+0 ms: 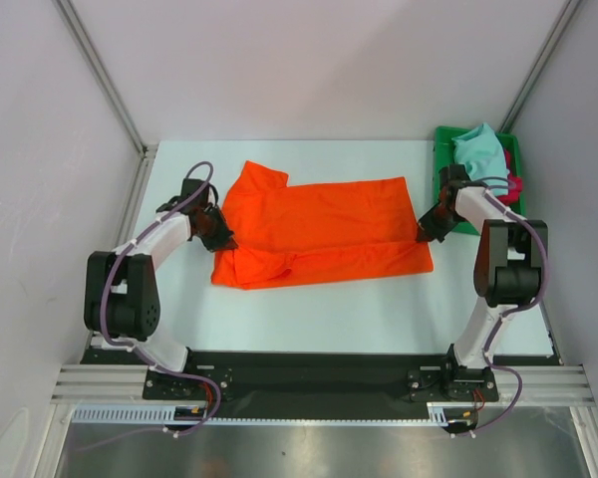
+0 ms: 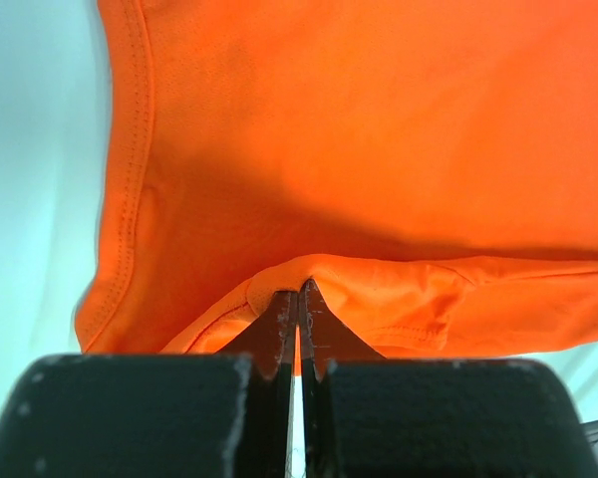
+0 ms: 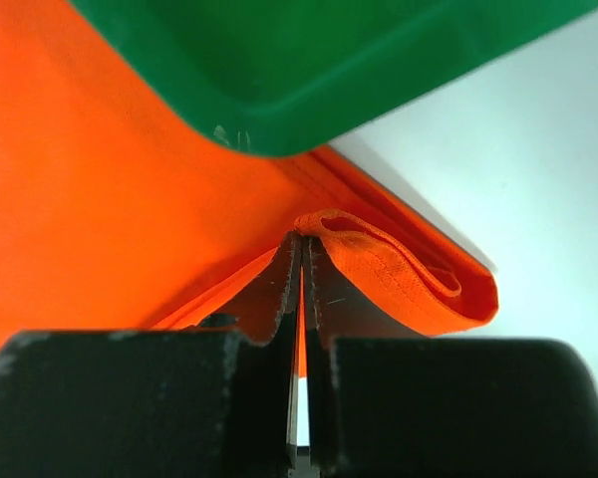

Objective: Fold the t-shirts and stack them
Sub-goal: Fold the tshirt

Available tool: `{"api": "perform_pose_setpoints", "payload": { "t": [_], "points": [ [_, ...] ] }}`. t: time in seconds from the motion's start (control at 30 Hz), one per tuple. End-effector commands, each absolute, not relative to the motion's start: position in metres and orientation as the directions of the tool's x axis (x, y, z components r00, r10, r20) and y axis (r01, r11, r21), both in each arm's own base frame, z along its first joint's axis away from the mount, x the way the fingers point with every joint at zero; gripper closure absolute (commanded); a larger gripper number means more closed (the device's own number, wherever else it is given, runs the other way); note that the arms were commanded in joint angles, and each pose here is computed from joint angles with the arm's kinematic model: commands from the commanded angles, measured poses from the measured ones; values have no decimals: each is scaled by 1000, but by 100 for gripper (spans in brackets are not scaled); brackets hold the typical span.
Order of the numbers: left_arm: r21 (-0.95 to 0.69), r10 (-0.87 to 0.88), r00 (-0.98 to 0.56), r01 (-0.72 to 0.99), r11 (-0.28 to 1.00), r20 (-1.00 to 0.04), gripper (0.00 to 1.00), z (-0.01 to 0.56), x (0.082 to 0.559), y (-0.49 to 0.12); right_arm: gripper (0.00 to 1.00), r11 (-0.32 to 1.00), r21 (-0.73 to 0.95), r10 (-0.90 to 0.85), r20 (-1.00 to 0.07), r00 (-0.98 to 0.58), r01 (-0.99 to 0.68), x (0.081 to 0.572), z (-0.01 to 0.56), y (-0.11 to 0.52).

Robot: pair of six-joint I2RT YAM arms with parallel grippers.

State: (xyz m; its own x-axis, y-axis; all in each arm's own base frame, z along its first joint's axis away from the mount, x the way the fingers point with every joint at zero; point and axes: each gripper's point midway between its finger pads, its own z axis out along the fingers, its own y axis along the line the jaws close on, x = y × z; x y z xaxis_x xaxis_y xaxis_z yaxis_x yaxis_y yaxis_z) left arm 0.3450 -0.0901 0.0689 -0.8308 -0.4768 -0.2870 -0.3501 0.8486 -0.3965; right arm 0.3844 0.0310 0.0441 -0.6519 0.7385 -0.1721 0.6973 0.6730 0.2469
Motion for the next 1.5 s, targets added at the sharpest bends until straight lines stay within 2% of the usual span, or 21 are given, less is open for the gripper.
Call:
{"api": "perform_pose_setpoints", "payload": {
  "t": [0.0,0.97,1.33,1.4,1.43,1.47],
  "points": [
    [-393,-476,-809,-336,856,-345,100,78,365,-80,100,683,269,729,-201,-654,679,398,46,28],
    [-354,-491,-812,-380,854,-314,100,52,374,-62,100,683,273,729,-199,-655,678,428,36,28],
    [-354,-489,-818,-381,854,-302,100,48,374,-63,100,702,246,710,-178,-681,668,421,27,29],
    [-354,-475,-824,-364,862,-310,93,50,375,-63,99,714,251,698,-173,-695,654,420,28,30],
    [-352,-470,-822,-357,865,-321,88,53,377,-62,91,719,258,692,-179,-699,646,422,31,30],
    [-330,-466,-816,-359,873,-343,74,56,378,-57,84,738,256,672,-188,-716,625,421,36,30]
  ]
}}
